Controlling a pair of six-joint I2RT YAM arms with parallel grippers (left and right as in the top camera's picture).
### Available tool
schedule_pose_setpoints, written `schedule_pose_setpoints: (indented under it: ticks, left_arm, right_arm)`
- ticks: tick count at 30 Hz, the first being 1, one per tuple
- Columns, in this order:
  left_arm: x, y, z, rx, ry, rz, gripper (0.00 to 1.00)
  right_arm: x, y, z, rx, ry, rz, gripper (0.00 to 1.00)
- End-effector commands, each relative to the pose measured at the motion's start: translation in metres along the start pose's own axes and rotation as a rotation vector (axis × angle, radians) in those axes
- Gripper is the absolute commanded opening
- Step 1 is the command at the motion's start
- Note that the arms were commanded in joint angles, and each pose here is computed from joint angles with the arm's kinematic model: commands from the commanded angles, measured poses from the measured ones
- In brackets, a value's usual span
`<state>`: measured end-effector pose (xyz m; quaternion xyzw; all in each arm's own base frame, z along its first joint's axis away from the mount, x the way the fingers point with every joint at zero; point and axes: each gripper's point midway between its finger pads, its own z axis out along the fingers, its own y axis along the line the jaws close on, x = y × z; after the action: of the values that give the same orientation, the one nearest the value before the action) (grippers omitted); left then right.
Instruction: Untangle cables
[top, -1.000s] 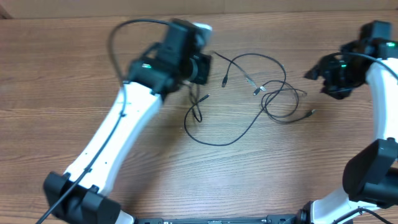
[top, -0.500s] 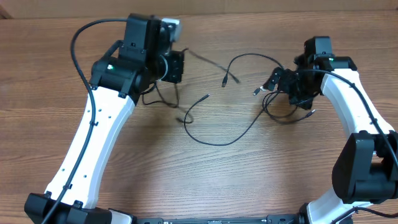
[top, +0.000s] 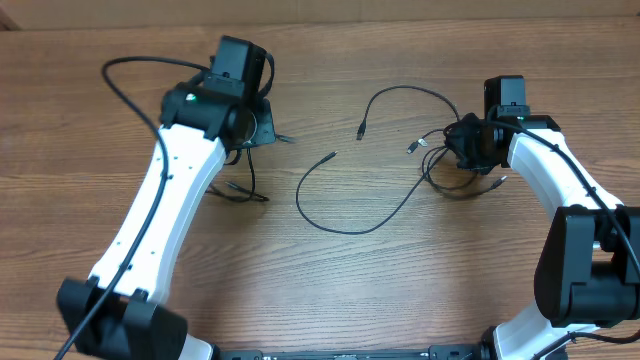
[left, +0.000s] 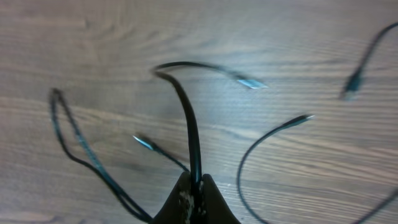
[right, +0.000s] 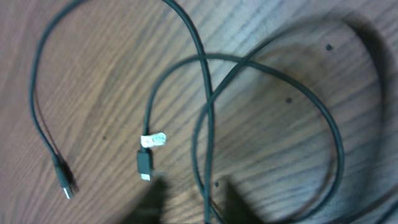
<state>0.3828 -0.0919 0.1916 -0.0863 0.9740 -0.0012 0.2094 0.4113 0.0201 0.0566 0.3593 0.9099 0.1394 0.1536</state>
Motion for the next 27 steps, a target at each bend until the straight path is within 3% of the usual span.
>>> schedule_pose_setpoints:
  ticks: [1, 4, 7, 11, 16, 20, 24, 27]
  left_arm:
    - [0.014, 0.008, 0.026, -0.064, 0.064, -0.053, 0.04]
    - [0.025, 0.005, 0.043, -0.064, 0.121, -0.06, 0.04]
    - [0.035, 0.002, 0.059, -0.066, 0.178, -0.054, 0.04]
    - [0.043, 0.002, 0.081, -0.092, 0.225, -0.061, 0.04]
    - [0.031, -0.003, 0.096, -0.06, 0.194, -0.095, 0.04]
    - [0.0, -0.003, 0.09, 0.026, 0.137, -0.162, 0.16]
    - [-0.027, -0.018, 0.081, 0.242, 0.124, -0.225, 0.29]
    - [-0.04, -0.035, 0.073, 0.414, 0.114, -0.204, 0.41]
  right_arm:
    - [-0.011, 0.025, -0.014, -0.107, -0.005, -0.078, 0.04]
    - [-0.013, 0.075, -0.052, -0.328, 0.044, -0.248, 0.04]
    - [-0.021, 0.11, -0.104, -0.438, 0.004, -0.412, 0.04]
    - [-0.009, 0.136, -0.165, -0.484, -0.052, -0.656, 0.04]
    - [0.041, 0.132, -0.188, -0.471, 0.033, -0.817, 0.04]
    - [0.096, 0.115, -0.186, -0.452, 0.221, -0.951, 0.04]
    - [0.167, 0.103, -0.2, -0.57, 0.422, -1.251, 0.04]
    - [0.194, 0.102, -0.202, -0.596, 0.472, -1.375, 0.04]
